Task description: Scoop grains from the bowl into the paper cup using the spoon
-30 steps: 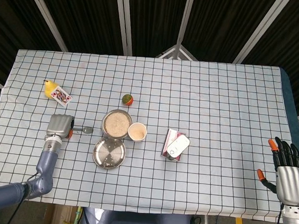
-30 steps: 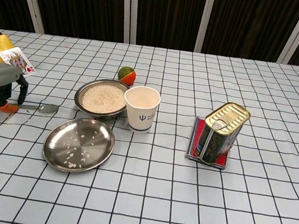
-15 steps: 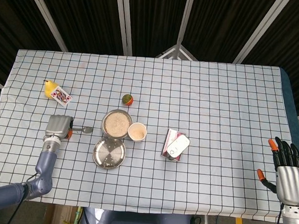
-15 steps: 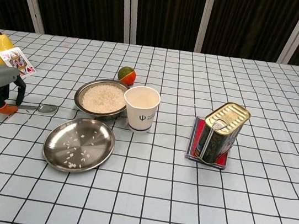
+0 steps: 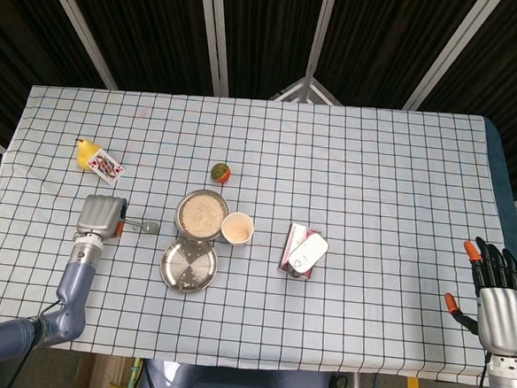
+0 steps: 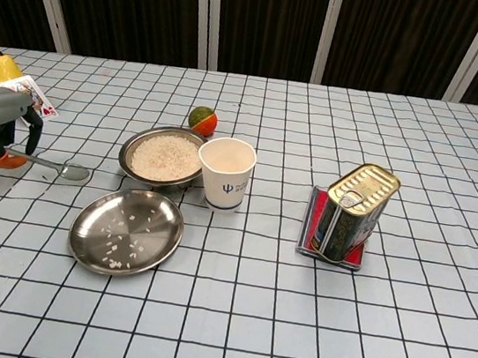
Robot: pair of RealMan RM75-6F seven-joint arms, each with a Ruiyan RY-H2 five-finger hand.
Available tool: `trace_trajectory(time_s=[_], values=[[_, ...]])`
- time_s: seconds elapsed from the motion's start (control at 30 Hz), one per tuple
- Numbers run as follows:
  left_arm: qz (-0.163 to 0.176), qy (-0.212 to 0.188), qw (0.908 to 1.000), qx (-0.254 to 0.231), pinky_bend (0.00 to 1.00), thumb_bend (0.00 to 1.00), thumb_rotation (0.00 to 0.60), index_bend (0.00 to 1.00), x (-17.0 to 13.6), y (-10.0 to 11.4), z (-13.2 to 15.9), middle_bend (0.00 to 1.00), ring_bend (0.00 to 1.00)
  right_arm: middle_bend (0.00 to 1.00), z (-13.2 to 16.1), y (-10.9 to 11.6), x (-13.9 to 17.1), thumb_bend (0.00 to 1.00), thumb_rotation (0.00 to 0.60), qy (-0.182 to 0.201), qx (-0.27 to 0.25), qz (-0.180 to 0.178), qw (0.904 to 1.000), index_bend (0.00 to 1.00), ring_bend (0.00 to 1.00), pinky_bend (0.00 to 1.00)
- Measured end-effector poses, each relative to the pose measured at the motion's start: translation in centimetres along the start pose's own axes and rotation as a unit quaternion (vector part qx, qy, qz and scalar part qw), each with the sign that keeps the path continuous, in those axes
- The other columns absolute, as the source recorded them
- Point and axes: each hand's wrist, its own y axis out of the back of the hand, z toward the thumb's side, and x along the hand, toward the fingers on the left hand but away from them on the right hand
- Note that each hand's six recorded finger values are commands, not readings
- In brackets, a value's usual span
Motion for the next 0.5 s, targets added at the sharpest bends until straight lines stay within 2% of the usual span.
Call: trace_trajectory(time_s=[0.3, 0.5], values=[[0.036, -0.015, 0.9991, 0.014, 1.00, 0.43, 0.600, 0.53, -0.6, 3.7, -0.4, 1.00, 1.00, 0.00, 0.0, 0.0, 0.0, 0.33, 0.600, 0.000, 0.000, 0.000, 1.0000, 0.00, 0.00, 0.00], [0.056, -0.024, 0.9980, 0.016, 1.00, 0.43, 0.600, 0.53, -0.3, 6.1, 0.6, 1.00, 1.00, 0.00, 0.0, 0.0, 0.0, 0.33, 0.600, 0.000, 0.000, 0.000, 1.0000, 0.00, 0.00, 0.00]])
